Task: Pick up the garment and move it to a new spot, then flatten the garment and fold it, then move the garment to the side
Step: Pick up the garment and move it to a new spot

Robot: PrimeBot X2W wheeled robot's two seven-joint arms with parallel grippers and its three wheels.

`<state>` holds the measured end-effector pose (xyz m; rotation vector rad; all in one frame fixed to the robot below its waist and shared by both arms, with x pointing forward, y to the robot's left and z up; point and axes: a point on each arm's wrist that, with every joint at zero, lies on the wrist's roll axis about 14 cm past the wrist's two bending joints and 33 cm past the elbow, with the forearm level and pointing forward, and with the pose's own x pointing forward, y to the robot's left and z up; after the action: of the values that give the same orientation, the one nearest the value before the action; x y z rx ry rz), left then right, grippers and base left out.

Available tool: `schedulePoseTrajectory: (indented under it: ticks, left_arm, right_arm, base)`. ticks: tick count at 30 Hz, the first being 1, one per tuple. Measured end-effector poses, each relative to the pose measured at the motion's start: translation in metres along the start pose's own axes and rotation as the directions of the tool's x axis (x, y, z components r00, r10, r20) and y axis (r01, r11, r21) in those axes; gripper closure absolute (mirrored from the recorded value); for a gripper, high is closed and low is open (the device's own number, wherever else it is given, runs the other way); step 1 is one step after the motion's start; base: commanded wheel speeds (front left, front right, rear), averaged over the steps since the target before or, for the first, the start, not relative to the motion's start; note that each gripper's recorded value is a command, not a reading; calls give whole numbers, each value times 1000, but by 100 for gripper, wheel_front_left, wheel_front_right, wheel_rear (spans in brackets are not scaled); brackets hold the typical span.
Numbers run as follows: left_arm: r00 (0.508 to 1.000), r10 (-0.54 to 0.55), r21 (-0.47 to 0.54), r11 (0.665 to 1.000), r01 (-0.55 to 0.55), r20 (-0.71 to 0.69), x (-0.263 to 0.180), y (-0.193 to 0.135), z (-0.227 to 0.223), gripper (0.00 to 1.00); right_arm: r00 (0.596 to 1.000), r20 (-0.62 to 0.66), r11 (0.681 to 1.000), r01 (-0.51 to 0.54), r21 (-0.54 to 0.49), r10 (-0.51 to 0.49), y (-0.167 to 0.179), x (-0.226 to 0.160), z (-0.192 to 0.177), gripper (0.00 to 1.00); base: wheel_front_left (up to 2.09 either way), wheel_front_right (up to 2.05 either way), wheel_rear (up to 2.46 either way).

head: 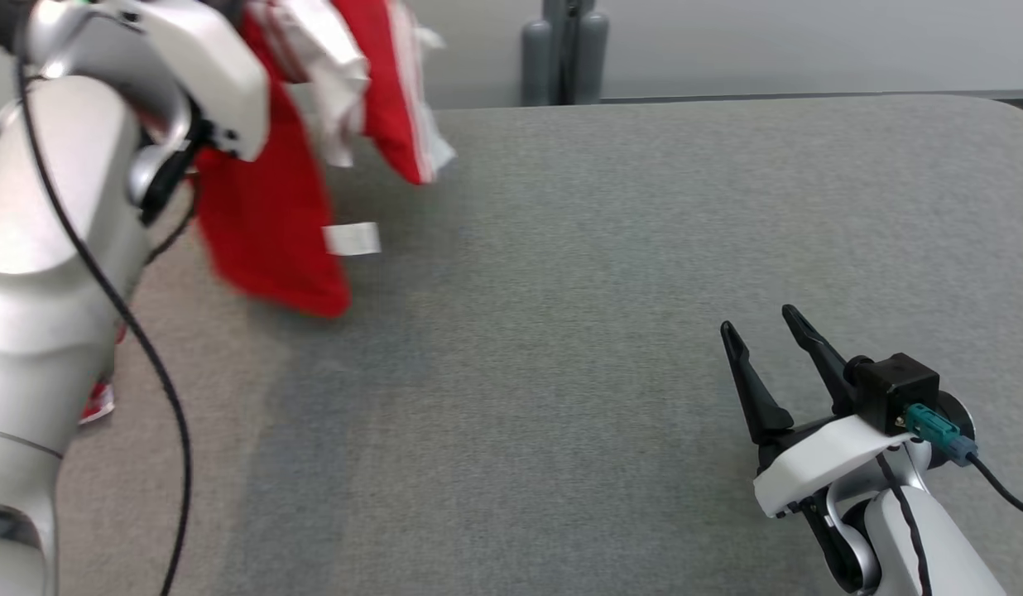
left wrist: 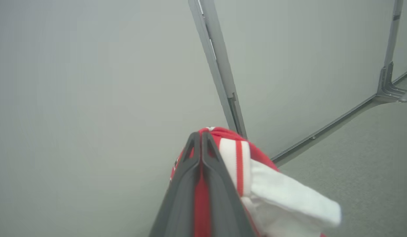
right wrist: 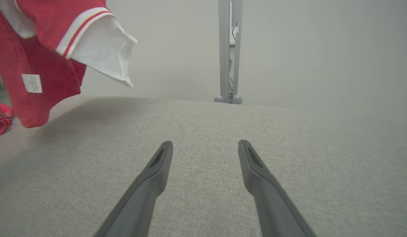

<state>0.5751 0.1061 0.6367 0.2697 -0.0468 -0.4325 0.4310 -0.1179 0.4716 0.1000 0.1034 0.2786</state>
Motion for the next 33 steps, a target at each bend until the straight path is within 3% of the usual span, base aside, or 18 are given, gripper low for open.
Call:
schedulePoseTrajectory:
  ticks: [5, 9, 15, 20, 29, 33]
  left_arm:
    - [968, -232, 4, 973, 233, 98, 17, -88, 34, 100]
    - [905, -403, -12, 913, 408, 138, 17, -159, 45, 100]
    - [821, -558, -56, 822, 567, 121, 9, -232, 26, 100]
    - [812, -581, -101, 806, 583, 44, 2, -246, -17, 100]
    - [856, -498, -145, 865, 480, -138, -31, -217, -105, 100]
    - [852, -474, -209, 877, 433, -222, -60, -214, -145, 100]
  right_arm:
    - [997, 15, 998, 69, 13, -69, -19, -15, 1, 0]
    - [991, 23, 991, 130, 26, -130, -35, -27, 1, 0]
    - [977, 20, 977, 211, 38, -212, -58, -46, -3, 0]
    - [971, 14, 970, 239, 46, -240, -65, -51, -7, 0]
    - [982, 20, 981, 189, 54, -190, -48, -39, -7, 0]
    - [988, 24, 987, 152, 54, -153, -36, -34, -5, 0]
  base:
    - [0, 0, 0]
    - [0, 0, 0]
    - [0, 0, 0]
    - [0, 0, 0]
    - [0, 0, 0]
    - [0, 0, 0]
